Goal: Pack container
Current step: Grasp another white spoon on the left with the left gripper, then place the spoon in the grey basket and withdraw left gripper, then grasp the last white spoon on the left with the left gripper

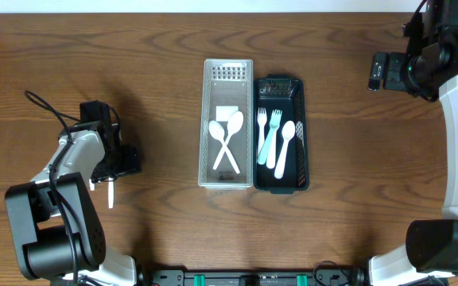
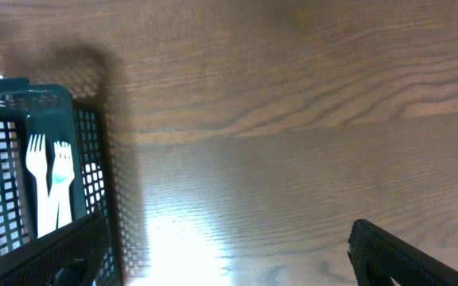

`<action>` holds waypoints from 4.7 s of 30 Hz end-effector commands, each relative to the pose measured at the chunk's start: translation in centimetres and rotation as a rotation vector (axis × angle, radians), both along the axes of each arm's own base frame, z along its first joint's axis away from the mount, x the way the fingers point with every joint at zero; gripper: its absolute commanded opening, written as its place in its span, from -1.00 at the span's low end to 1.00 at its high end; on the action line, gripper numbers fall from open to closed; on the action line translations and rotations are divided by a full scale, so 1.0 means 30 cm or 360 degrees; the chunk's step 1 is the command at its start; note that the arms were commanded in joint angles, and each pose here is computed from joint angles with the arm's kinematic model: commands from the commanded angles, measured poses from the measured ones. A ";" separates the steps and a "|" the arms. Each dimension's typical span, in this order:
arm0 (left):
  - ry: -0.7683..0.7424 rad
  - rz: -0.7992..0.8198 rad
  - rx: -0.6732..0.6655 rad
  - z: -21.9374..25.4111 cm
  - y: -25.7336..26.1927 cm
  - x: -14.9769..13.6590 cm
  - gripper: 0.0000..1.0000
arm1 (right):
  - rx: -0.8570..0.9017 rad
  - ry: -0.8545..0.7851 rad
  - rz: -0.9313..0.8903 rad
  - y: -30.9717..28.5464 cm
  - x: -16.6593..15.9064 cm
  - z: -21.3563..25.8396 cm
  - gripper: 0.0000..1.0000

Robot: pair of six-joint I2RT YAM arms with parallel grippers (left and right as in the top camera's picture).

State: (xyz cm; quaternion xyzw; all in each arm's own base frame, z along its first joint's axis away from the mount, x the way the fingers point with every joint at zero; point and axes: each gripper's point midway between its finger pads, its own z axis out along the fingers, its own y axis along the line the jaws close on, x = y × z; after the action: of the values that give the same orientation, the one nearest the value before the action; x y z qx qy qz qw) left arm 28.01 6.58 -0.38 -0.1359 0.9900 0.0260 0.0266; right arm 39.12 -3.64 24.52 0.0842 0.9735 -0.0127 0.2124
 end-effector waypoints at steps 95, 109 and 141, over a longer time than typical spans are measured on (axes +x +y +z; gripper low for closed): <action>-0.0121 0.0498 0.0255 0.284 0.317 0.109 0.31 | -0.0040 -0.0011 0.0015 -0.030 -0.003 0.009 0.98; 0.0062 0.0332 0.0046 -0.049 0.251 0.099 0.31 | -0.0040 -0.0012 0.0014 -0.030 -0.003 0.009 0.99; 0.0064 0.0325 -0.0041 -0.154 0.198 0.045 -0.04 | -0.0033 0.0055 0.0014 -0.027 -0.034 -0.005 0.99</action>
State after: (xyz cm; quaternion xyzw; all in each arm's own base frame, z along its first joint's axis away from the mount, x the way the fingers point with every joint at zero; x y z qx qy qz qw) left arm 32.98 14.37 -0.59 -0.2386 0.9671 0.0403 0.0781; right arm 38.32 -3.91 24.18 0.0774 0.9775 -0.0161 0.1954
